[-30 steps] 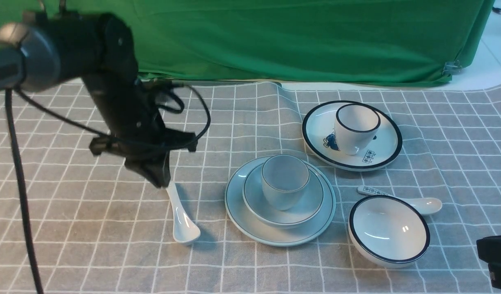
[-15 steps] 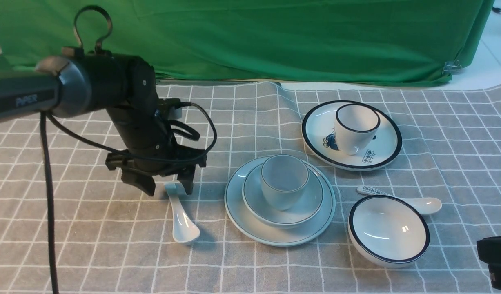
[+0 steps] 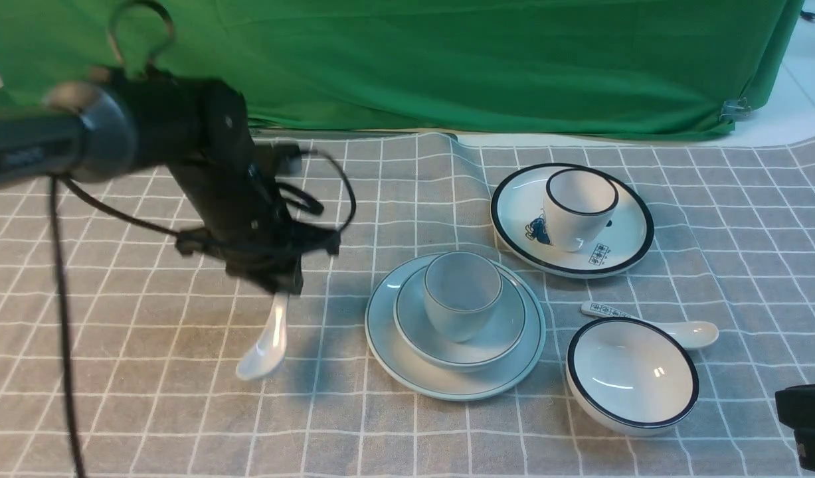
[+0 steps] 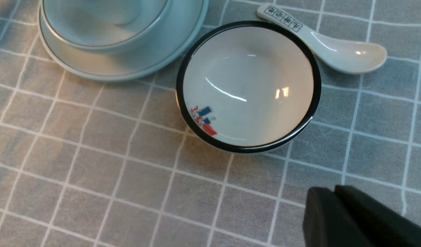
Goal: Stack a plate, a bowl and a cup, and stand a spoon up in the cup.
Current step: Use the left arm to grab a blue soup spoon, then use the left arm to put the blue soup spoon into the blue teacup in the middle
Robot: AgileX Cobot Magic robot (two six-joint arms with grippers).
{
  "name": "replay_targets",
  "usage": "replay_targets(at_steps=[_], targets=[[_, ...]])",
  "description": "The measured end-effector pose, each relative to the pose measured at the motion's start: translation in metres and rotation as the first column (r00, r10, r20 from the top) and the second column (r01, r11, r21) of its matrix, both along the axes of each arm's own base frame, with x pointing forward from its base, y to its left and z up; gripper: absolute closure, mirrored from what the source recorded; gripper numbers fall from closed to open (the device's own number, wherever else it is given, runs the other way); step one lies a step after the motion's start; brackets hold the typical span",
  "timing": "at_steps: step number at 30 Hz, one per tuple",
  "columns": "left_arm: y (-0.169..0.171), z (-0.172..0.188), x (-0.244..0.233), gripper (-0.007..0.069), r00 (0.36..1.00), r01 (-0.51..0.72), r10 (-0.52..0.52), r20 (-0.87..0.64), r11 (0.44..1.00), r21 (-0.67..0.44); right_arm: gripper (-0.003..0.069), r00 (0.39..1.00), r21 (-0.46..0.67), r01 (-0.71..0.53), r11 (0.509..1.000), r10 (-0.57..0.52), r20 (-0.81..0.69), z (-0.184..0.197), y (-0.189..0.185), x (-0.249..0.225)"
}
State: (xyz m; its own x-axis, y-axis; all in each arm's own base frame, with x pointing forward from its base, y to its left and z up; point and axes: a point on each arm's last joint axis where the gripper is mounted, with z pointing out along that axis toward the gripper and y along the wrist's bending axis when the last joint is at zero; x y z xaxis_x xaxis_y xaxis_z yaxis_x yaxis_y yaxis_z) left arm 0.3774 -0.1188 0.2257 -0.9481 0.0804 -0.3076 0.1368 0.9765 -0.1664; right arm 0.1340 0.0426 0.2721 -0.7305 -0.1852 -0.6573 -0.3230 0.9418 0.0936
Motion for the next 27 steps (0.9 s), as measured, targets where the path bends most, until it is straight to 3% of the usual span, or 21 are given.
replay_targets(at_steps=[4, 6, 10, 15, 22, 27], targets=[[-0.007, 0.055, -0.009, 0.0508, 0.974, 0.051, -0.022, 0.227, 0.991, -0.127, 0.0589, 1.000, 0.000, 0.000, 1.000, 0.000, 0.000, 0.000, 0.000, 0.000], [-0.016, 0.092, -0.020, 0.0508, 0.901, 0.128, -0.042, 0.432, 0.977, -0.172, 0.0589, 1.000, 0.000, 0.000, 1.000, 0.000, 0.000, 0.000, 0.000, 0.000], [-0.041, 0.114, -0.042, 0.0508, 0.762, 0.199, -0.008, 0.648, 0.954, -0.223, 0.0589, 1.000, 0.000, 0.000, 1.000, 0.000, 0.000, 0.000, 0.000, 0.000], [-0.081, 0.091, -0.060, 0.0508, 0.643, 0.260, -0.009, 0.766, 0.943, -0.208, 0.0589, 1.000, 0.000, 0.001, 1.000, -0.001, 0.003, 0.000, 0.000, 0.000], [-0.113, 0.066, -0.064, 0.0508, 0.564, 0.292, -0.009, 0.826, 0.937, -0.189, 0.0589, 1.000, 0.001, 0.001, 1.000, -0.001, 0.003, 0.000, 0.000, 0.000], [-0.125, 0.043, -0.060, 0.0508, 0.591, 0.288, -0.016, 0.806, 0.938, -0.192, 0.0589, 1.000, 0.001, 0.001, 1.000, -0.001, 0.003, 0.000, 0.000, 0.000]])
